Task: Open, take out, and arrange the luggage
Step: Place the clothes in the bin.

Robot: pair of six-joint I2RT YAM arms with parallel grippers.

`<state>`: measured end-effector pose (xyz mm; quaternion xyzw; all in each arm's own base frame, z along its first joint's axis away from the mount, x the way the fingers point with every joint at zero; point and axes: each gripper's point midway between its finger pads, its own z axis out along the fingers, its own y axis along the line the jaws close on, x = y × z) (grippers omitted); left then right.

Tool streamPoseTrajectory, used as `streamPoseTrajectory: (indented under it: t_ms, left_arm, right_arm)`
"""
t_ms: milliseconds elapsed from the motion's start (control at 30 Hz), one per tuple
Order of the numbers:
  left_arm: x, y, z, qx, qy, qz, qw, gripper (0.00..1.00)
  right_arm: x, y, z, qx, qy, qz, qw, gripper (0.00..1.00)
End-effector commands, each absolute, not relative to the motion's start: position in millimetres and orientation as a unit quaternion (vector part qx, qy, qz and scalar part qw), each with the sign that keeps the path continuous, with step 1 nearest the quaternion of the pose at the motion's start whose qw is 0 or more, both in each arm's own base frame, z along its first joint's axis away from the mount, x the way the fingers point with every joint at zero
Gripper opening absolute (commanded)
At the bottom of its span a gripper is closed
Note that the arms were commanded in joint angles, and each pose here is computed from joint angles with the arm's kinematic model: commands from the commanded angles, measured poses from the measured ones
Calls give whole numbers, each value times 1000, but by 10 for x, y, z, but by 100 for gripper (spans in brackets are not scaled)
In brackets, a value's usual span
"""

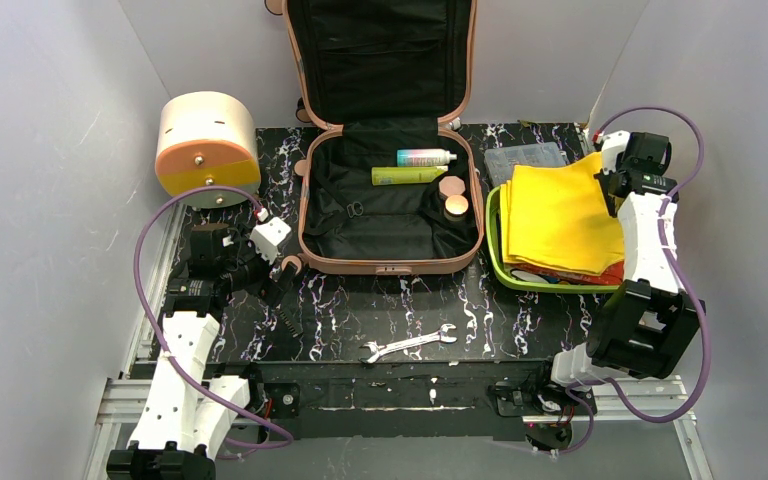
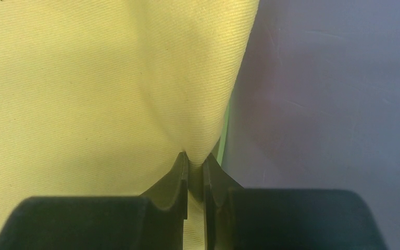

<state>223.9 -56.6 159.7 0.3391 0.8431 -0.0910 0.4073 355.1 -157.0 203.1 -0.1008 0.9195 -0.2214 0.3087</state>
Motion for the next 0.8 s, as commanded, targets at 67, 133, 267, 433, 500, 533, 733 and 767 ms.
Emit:
streamPoseTrajectory:
  t_ms: [67,133,267,433,500,533,733,767]
  left_arm:
    - [2220,-591,1611,336,842,-101,410,99]
    - [2221,-596,1616,336,841,-103,411,99]
    - [2216,-594,1627,336,840,-102,413,99]
    - [2207,-591,1624,335,842,-103,412,99]
    - [2209,-586,1626,334,842,-102,411,99]
    - [2210,-586,1624,334,843,-102,410,99]
    - [2237,-575,1627,338,842,-99,408,99]
    - [2248,-568,1635,337,843,-97,408,99]
  right_arm:
    - [3590,-1955,2569,-73,872,-329,354,1]
    - [3594,-1946,2477,-78,878,-323,345,1]
    - [3611,-1957,2291,-82,885,-318,329,8]
    - [3658,-1901,2282,-79,884,-302,347,56]
    - [3662,-1866,2369,-74,881,-296,362,70]
    - [3663,-1851,2435,-70,877,-295,372,74]
    - [3696,-1568,2857,-55,859,-234,452,75]
    - [3693,-1451,2896,-59,858,-206,468,72]
